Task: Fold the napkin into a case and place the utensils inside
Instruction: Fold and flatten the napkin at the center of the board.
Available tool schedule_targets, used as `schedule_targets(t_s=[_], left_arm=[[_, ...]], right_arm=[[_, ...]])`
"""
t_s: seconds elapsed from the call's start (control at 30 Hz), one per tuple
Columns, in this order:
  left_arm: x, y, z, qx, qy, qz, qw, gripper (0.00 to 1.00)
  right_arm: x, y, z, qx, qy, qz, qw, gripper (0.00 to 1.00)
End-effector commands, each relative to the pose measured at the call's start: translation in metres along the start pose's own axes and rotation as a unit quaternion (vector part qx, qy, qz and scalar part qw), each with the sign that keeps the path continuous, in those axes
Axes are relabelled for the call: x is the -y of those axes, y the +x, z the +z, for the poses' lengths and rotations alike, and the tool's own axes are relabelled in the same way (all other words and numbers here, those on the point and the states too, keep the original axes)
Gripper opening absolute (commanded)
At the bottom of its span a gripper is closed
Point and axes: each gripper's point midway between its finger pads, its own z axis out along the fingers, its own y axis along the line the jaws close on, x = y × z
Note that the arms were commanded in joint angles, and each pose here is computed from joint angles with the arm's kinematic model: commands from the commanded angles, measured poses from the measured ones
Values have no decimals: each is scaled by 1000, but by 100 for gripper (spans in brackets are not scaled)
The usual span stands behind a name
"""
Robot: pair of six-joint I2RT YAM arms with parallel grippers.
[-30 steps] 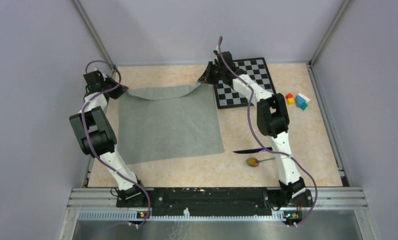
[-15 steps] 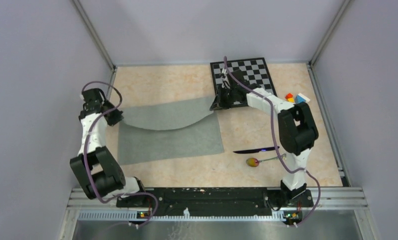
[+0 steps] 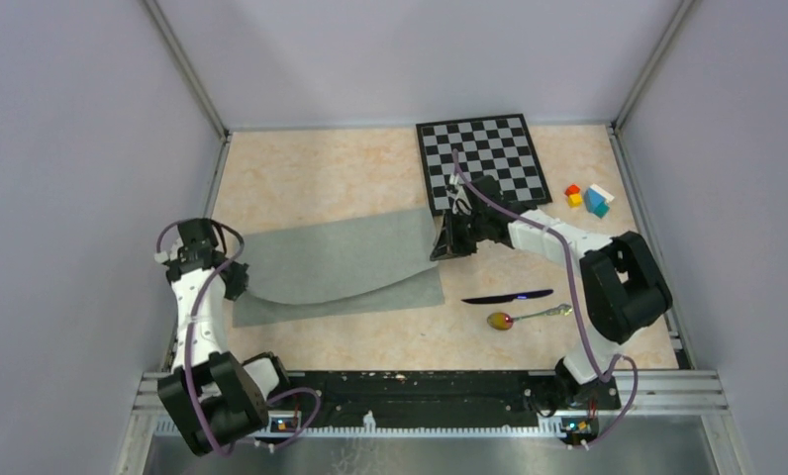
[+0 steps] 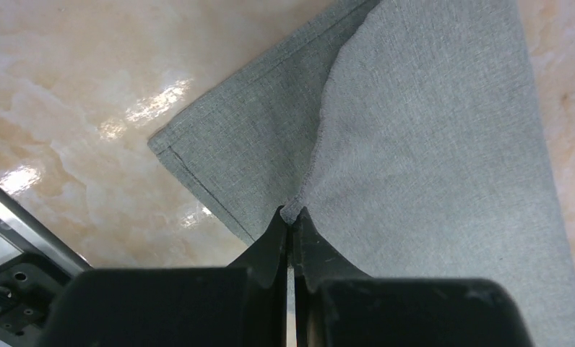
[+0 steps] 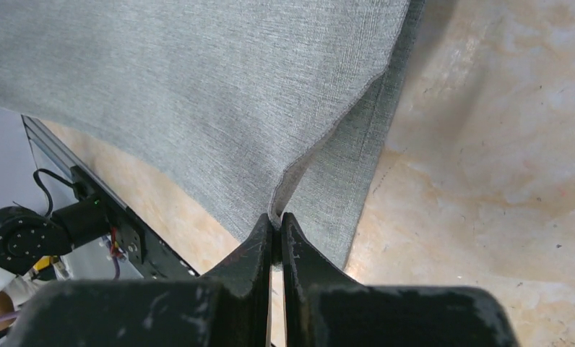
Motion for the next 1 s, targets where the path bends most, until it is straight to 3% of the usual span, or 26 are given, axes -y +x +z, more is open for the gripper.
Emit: schedule_targets(t_s=[0.0,0.57,0.97], left_arm=[[-6,-14,-15,51,-6,-49,997,0],[-15,7,18,6,-30,-36,999,0],[-18,-3,29,22,-47,-16,999,0]], right_arm=[[-17,-6,-14,33,-30,-31,999,0],[-23,31,2,12,-38,-18,999,0],[-21,36,-3,13,-30,-11,999,0]])
